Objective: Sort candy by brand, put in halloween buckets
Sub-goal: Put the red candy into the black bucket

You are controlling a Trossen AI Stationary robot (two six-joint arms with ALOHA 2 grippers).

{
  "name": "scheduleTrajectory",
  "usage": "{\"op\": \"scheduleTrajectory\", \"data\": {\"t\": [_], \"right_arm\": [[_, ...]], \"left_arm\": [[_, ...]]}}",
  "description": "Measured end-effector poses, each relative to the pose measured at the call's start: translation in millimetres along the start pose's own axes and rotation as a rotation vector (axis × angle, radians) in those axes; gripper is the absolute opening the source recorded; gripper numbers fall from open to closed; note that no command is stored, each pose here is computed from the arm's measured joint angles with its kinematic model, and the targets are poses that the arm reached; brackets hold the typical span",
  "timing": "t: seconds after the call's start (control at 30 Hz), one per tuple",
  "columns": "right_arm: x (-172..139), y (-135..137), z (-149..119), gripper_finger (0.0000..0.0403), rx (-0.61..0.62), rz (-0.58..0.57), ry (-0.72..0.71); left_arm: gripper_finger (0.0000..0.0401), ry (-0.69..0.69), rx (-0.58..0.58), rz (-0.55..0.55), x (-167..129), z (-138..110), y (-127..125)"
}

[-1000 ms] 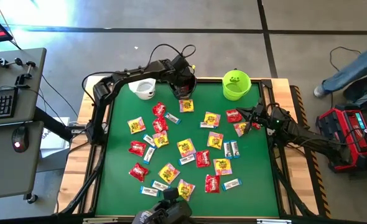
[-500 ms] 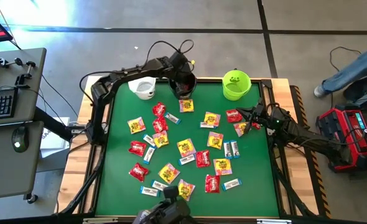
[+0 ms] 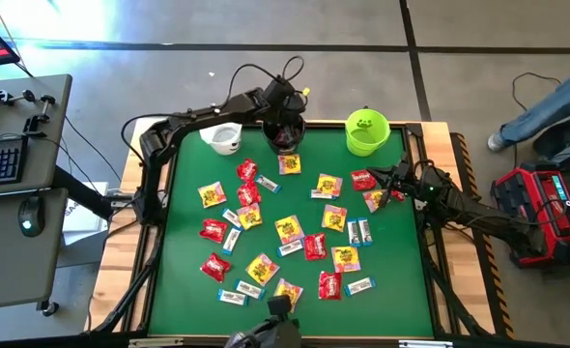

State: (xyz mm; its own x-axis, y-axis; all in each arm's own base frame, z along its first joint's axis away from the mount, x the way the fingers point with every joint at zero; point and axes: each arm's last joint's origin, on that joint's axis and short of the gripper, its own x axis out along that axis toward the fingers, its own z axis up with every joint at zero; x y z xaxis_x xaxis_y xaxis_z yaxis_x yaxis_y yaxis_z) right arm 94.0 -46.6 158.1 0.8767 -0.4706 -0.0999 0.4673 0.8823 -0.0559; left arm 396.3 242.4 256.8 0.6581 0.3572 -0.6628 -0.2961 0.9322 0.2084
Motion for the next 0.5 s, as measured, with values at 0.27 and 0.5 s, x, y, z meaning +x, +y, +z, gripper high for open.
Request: {"op": "scheduleTrajectory", "data": {"t": [0.27,0.5], "right_arm": [[0.0,0.0,0.0,0.0,0.0,0.0,0.0],[0.0,0.0,0.1,0.0,0.0,0.0,0.0]], "left_arm": [[0.0,-0.063,0.037,-0.042,0.3,11.1,-20.0],[0.0,-0.146,0.028,-0.107,5.9,8.5,-35.7]]}}
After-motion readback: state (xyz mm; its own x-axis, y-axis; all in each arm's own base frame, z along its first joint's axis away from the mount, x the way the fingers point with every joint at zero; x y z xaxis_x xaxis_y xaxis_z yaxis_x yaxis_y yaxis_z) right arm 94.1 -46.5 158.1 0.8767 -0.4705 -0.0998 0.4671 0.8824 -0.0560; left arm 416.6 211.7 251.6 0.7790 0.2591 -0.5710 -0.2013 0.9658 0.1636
